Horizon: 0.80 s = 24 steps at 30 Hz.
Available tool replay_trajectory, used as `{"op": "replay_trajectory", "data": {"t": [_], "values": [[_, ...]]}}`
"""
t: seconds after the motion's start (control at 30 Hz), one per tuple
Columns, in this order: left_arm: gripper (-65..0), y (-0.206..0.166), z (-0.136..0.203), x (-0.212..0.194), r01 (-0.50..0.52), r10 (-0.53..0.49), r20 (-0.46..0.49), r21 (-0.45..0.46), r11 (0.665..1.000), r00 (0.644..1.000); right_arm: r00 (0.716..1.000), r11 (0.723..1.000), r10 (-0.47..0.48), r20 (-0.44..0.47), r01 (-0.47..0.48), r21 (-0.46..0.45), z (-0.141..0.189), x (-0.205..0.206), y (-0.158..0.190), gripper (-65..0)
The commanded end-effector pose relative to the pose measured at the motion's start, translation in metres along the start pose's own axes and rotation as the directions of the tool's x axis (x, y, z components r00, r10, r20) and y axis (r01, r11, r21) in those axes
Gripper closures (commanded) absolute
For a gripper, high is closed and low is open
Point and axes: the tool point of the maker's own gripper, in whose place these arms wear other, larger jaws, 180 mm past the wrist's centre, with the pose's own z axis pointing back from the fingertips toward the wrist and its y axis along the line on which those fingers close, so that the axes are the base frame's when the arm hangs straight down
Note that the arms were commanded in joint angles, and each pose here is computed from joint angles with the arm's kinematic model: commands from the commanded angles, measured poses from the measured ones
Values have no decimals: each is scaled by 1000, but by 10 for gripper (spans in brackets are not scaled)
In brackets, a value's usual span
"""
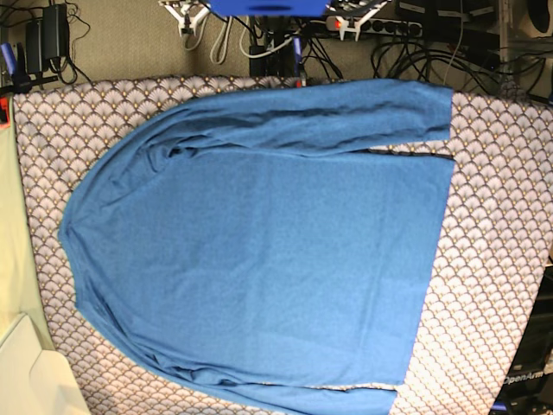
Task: Fold the T-shirt properly
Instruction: 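Move both grippers from rest toward the blue shirt's hem edge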
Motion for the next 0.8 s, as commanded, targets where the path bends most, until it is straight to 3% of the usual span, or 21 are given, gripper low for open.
{"op": "replay_trajectory", "data": {"t": [0.0, 0.23, 0.77], "values": [[-4, -3, 0, -5, 3, -3, -5, -7, 1000, 1000, 1000, 1000, -5, 9, 5, -13, 1, 1, -3, -15], [-4, -23, 1, -5, -1, 0, -10, -122, 993, 1000, 1000, 1000, -6, 15, 6, -16, 4, 7, -4, -15], [-3, -14, 2, -18, -8, 6, -23, -109, 994, 1000, 1000, 1000, -6, 17, 6, -18, 4, 7, -5, -15]]}}
